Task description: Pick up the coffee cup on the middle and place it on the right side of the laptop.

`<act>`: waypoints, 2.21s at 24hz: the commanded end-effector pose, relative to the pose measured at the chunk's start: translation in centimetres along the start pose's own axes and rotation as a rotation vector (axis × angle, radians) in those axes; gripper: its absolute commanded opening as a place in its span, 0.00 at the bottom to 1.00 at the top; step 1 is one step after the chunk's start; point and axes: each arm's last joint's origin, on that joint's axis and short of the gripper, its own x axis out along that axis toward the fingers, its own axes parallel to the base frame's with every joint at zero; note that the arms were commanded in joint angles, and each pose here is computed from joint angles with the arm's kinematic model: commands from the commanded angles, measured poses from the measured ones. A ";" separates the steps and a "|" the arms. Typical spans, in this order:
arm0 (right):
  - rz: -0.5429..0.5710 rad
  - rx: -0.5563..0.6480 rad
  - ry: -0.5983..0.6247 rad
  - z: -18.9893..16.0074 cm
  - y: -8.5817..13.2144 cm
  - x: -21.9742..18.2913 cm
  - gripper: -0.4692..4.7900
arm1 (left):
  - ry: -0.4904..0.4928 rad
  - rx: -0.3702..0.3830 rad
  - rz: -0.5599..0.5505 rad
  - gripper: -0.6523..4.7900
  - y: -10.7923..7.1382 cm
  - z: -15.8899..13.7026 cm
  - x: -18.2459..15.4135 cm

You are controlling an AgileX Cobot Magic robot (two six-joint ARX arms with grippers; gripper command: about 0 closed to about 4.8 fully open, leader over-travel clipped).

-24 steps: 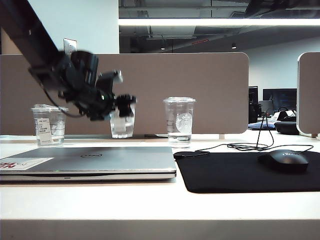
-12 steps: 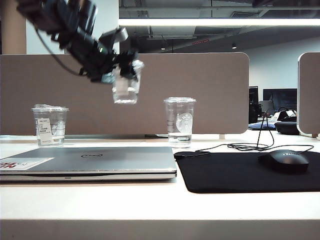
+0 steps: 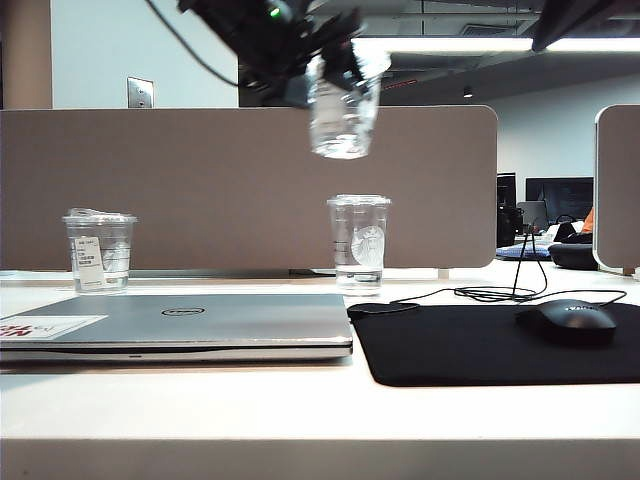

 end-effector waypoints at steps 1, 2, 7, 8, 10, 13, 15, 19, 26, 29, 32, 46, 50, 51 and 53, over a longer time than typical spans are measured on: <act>-0.002 -0.005 0.016 -0.1 0.0 -0.4 0.08 | -0.023 -0.043 -0.057 0.63 -2.2 0.6 0.3; -0.002 -0.005 0.019 -0.1 0.0 -0.4 0.08 | -0.019 -0.044 -0.069 0.63 -2.7 0.5 0.4; -0.024 -0.019 0.001 0.1 -0.1 -1.1 0.08 | -0.055 -0.051 -0.113 0.63 -5.1 -0.5 1.4; -0.041 -0.018 -0.005 0.1 -0.1 -1.5 0.08 | -0.064 -0.068 -0.117 0.63 -5.3 -0.9 1.6; -0.077 -0.019 -0.016 0.2 -0.2 -2.1 0.08 | -0.074 -0.103 -0.111 0.63 -5.5 -2.0 2.2; -0.124 -0.021 -0.036 0.3 -0.2 -3.2 0.08 | -0.086 -0.106 -0.093 0.63 -5.7 -3.7 3.0; -0.139 -0.020 -0.060 0.4 -0.2 -4.2 0.08 | -0.072 -0.107 -0.083 0.63 -5.9 -6.2 4.3; -0.140 -0.017 -0.051 0.3 -0.3 -4.3 0.08 | -0.041 -0.109 -0.092 0.63 -6.2 -8.6 6.3; -0.139 -0.016 -0.034 0.1 -0.3 -4.2 0.08 | 0.019 -0.128 -0.108 0.63 -7.6 -12.2 8.9; -0.139 -0.016 -0.033 0.1 -0.3 -4.2 0.08 | 0.017 -0.127 -0.113 0.63 -7.7 -12.9 9.5; -0.139 -0.016 -0.033 0.1 -0.3 -4.2 0.08 | 0.032 -0.126 -0.119 0.64 -8.0 -13.4 9.7; -0.139 -0.016 -0.040 0.1 -0.3 -4.4 0.08 | 0.210 -0.141 -0.127 0.98 -8.6 -14.4 9.1; -0.141 -0.017 -0.054 0.2 -0.2 -4.9 0.08 | 0.220 -0.123 -0.118 1.00 -9.6 -12.6 7.7; -0.142 -0.017 -0.054 0.2 -0.2 -5.0 0.08 | 0.226 -0.122 -0.109 1.00 -9.6 -12.3 7.4; -0.142 -0.017 -0.057 0.2 -0.2 -5.1 0.08 | 0.256 -0.122 -0.101 1.00 -9.7 -11.8 6.6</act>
